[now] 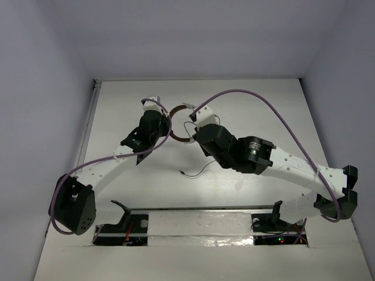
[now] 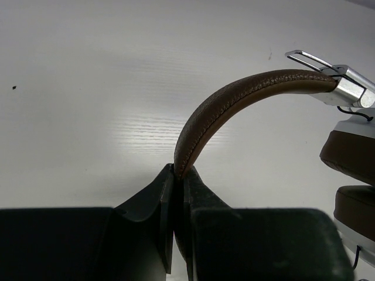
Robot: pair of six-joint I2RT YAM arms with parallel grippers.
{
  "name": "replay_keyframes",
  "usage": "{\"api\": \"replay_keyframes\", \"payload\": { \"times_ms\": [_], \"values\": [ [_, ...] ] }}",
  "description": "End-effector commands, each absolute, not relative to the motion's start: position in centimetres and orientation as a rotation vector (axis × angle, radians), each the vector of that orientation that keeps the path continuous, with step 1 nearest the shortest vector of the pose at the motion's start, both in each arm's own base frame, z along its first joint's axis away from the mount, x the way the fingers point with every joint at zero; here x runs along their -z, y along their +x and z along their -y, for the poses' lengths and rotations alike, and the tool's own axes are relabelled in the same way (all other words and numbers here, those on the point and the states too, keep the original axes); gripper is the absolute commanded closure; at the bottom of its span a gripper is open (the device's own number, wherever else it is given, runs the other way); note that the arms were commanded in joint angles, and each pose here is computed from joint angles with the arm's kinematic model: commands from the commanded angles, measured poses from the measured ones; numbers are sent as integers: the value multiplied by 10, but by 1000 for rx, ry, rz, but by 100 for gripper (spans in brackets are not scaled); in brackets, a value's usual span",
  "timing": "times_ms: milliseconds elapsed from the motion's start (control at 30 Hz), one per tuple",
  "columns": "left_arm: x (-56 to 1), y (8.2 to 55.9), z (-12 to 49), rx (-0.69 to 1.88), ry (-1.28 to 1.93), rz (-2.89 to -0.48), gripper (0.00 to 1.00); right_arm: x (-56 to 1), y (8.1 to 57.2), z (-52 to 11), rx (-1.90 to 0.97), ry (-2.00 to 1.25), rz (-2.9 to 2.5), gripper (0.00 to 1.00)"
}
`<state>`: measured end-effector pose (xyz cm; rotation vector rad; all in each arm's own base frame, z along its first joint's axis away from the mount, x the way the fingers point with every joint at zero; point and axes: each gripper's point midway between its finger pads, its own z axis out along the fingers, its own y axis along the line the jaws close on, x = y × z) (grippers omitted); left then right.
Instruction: Wrap the headphones
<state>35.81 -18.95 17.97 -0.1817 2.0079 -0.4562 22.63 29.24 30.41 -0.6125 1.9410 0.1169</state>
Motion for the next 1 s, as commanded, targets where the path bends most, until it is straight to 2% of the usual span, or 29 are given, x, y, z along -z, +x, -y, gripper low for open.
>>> {"api": "replay_keyframes", "payload": {
  "times_ms": [0, 500, 767, 967],
  "values": [
    [-214, 349, 204, 567, -104, -1921, 100, -330, 245, -275, -80, -511, -1873, 100],
    [-212, 302, 239, 725, 149, -1972, 100, -327, 308, -216, 142, -313, -1846, 100],
    [-233, 298, 238, 748, 137, -1946, 100, -328, 308, -193, 139, -212, -1828, 100],
    [-248, 290, 251, 863, 215, -1917, 100, -331, 311, -181, 27, -117, -1797, 100]
  ]
}}
